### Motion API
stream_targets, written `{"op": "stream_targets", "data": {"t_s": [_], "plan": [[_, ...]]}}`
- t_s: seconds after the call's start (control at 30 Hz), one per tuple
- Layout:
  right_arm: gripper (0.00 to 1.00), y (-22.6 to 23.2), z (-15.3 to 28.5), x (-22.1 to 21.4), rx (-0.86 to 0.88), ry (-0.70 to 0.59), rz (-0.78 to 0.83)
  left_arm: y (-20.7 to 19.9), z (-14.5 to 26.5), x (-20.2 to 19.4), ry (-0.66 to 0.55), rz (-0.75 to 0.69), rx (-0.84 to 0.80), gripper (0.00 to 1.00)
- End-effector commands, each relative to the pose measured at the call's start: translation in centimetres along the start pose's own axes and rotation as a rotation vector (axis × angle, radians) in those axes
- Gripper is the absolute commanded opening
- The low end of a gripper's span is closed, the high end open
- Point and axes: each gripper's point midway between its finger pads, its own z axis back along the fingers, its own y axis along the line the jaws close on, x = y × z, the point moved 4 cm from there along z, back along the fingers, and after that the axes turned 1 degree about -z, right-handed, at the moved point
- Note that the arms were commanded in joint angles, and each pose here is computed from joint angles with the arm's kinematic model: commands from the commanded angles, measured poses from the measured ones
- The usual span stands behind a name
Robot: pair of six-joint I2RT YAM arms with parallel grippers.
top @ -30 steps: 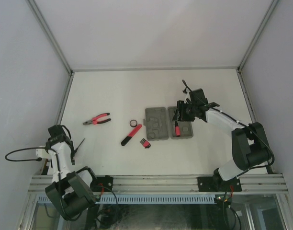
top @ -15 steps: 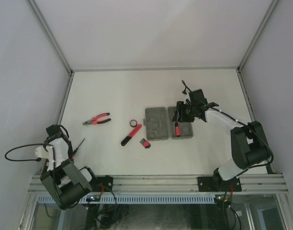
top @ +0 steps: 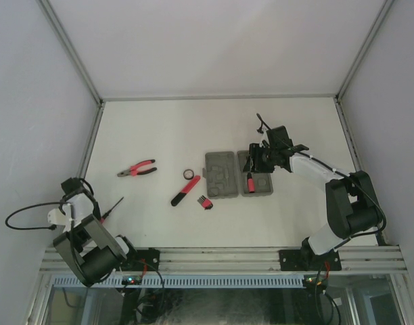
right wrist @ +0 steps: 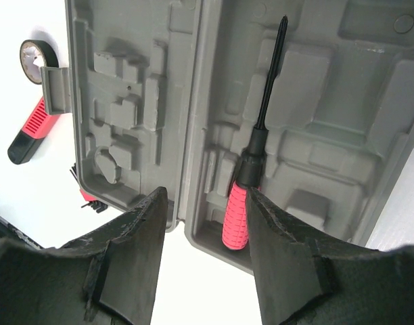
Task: Sort the tools into containers
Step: Pick up the screwdriver from the corner of the board.
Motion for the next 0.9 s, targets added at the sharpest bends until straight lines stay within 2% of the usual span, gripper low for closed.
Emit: {"op": "stream_targets", "data": {"t_s": [0.0, 0.37, 0.53, 0.73, 0.87], "plan": [[0.49, 1.2, 0.3, 1.5, 0.034, -0.04, 0.018, 0.2, -1.1, -0.6, 0.027, 0.001, 0.004, 0.59], [0.49, 1.2, 0.3, 1.4, 0.031, -0.037, 0.019, -0.3, -1.1, -0.9, 0.063, -0.02, -0.021, 0.29], [0.49, 1.2, 0.4, 1.4, 0.029, -0.039, 0.019, -0.6, -0.6, -0.8, 0.069, -0.033, -0.059, 0.21], [0.49, 1.4, 0.5, 1.6, 0.03, -0.049, 0.021, -1.5, 0.2, -0.7, 0.089, -0.074, -0.118, 0.02], [0.49, 1.6, 0.6, 1.7, 0.029, -0.054, 0.025, -2.1, 0.7, -0.6, 0.098, -0.108, -0.153, 0.0]]}}
